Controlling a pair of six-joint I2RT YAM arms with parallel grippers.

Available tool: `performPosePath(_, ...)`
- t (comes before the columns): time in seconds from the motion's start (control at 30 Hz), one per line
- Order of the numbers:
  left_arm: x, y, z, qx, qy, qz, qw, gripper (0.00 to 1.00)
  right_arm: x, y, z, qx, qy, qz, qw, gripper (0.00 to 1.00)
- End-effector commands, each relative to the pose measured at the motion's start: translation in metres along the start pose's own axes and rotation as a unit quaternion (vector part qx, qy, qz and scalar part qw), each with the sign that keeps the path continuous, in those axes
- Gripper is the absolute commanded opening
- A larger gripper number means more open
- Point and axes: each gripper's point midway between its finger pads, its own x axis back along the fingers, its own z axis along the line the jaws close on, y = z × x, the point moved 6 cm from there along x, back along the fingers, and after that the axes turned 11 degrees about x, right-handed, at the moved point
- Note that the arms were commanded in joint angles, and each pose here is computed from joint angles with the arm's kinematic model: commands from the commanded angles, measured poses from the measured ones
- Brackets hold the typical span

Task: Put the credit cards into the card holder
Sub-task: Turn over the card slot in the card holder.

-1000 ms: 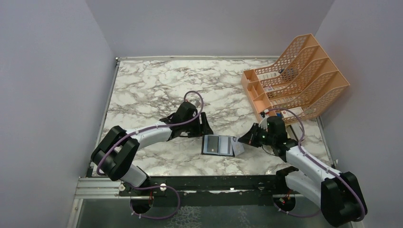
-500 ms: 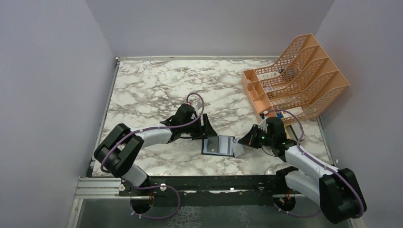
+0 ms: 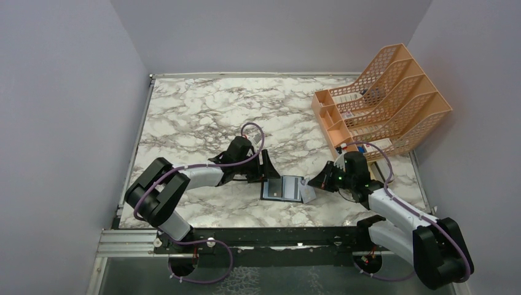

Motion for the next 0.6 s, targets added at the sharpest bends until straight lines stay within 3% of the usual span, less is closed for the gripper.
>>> performPosePath(0.0, -0.001, 0.0, 0.0017, -0.002, -0.006, -0.002, 1.0, 0.67, -0.0002, -0.0003, -0.0022, 0.013, -0.004, -0.006, 1.0, 0.01)
performPosePath(0.57, -0.0024, -0.0028, -0.0003, 0.006, -0.016, 0.009, 1.0, 0.67, -0.0006, -0.0009, -0.0033, 0.01, -0.007, -0.008, 1.0, 0.01)
